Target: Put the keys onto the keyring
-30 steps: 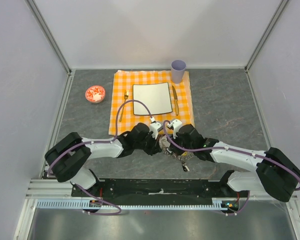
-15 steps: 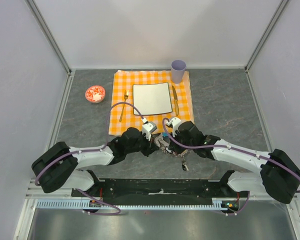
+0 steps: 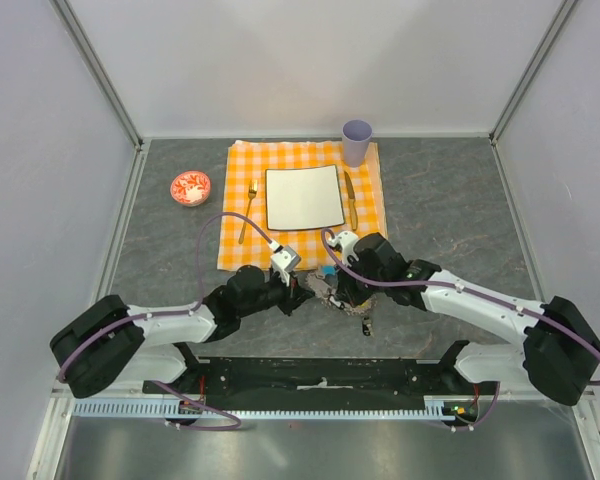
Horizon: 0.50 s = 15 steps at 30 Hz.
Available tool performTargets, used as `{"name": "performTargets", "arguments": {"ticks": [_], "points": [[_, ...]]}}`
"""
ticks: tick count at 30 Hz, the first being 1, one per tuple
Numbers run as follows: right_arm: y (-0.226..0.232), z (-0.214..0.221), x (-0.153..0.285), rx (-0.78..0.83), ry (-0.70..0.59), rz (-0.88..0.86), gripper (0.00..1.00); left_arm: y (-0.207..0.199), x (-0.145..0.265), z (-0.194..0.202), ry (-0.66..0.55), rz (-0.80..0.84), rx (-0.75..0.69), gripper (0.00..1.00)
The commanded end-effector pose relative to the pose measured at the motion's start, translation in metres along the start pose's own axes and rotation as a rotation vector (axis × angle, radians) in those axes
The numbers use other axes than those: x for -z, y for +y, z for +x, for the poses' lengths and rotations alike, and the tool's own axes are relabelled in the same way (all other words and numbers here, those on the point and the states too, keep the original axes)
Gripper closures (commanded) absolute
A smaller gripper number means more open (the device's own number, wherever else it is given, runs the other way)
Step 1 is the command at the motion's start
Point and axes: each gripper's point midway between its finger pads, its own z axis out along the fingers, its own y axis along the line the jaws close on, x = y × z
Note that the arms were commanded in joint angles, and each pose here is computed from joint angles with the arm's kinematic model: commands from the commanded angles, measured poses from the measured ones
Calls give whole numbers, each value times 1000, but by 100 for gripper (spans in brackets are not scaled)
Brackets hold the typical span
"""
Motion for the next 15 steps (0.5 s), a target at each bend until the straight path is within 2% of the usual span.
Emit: {"name": "performTargets", "arguments": {"ticks": [1,2,5,8,11,15], "points": [[8,18,6,-27,111,-53,98,3,2,-36,-160,-23,-32,98],[10,11,6,-17,80,-65,89,-2,1,-36,-155,2,-37,98],[13,-10,16,51,-5,-73,70,-7,-1,-31,-135,42,-55,98],[13,-35,27,146,-97,-58,63,-11,-1,-29,-129,68,-86,98],[17,-51,31,230,-172,-84,61,-12,0,-30,-137,81,-119,98],[17,-62,23,245,-201,-112,59,-13,1,-36,-156,86,-156,98]]}}
